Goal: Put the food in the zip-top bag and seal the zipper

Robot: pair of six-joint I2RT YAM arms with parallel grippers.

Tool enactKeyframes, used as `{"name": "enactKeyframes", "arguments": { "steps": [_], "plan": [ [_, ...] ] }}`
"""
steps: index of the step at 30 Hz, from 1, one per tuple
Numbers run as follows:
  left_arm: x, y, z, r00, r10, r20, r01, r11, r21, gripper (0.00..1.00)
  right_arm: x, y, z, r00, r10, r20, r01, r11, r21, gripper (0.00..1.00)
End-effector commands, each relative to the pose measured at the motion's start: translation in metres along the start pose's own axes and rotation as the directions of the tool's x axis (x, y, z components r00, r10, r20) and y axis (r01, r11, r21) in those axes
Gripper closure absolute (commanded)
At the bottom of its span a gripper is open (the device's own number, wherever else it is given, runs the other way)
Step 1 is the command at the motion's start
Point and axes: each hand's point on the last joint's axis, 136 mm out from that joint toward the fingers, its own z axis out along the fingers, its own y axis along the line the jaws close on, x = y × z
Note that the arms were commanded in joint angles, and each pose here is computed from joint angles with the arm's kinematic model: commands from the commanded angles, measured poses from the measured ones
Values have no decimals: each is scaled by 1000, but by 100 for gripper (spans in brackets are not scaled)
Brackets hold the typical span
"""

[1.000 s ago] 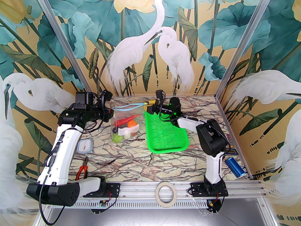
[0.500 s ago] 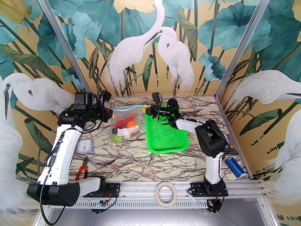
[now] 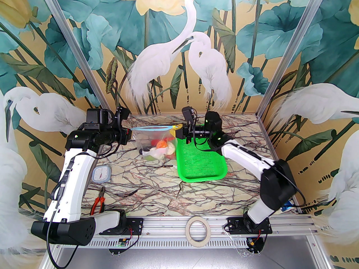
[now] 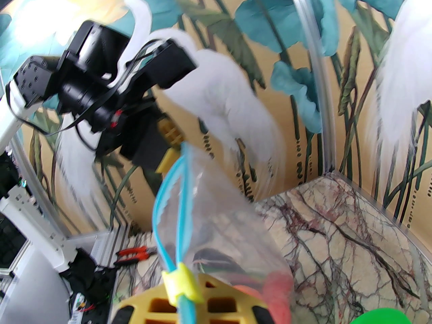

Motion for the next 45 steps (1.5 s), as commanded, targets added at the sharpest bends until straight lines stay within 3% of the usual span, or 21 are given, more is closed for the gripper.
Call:
{"name": "enactKeyframes", "arguments": {
  "steps": [1, 10, 18, 20, 21, 24, 30, 33, 37, 45],
  "plan": [
    [11, 4, -3, 998, -35, -50, 34, 999, -20, 100, 27, 8, -9, 986, 74, -149, -71, 997, 23, 100],
    [25, 12, 20, 988, -64, -142, 61, 998, -30, 100, 64, -32, -5, 953, 192, -233, -156, 974, 163, 100],
    [25, 28, 13, 987, -92, -134, 74, 988, -134, 71, 57, -47, -1, 972, 157, -178, -120, 972, 204, 100],
    [21, 32, 8, 989, -96, -112, 77, 983, -164, 69, 51, -47, -2, 978, 137, -156, -105, 974, 202, 100],
    [18, 35, 5, 991, -99, -95, 80, 980, -184, 63, 48, -46, -2, 981, 128, -146, -98, 975, 200, 100],
    [6, 36, -9, 996, -90, -25, 82, 975, -206, 62, 38, -41, -2, 990, 98, -104, -77, 980, 184, 100],
    [-27, 27, -53, 983, -45, 181, 83, 975, -208, 54, 20, -21, -2, 997, 55, -49, -49, 994, 99, 100],
    [-44, 1, -67, 964, -2, 264, 26, 996, -89, 48, 15, -12, -2, 999, 40, -36, -38, 998, 59, 100],
    [-61, -39, -67, 950, 18, 311, -64, 989, 136, 48, 10, -4, 0, 999, 30, -22, -29, 999, 29, 100],
    [-74, -96, -32, 935, 151, 322, -256, 914, 315, 50, 14, -1, 8, 996, 43, -73, -43, 999, 6, 100]
  ]
}}
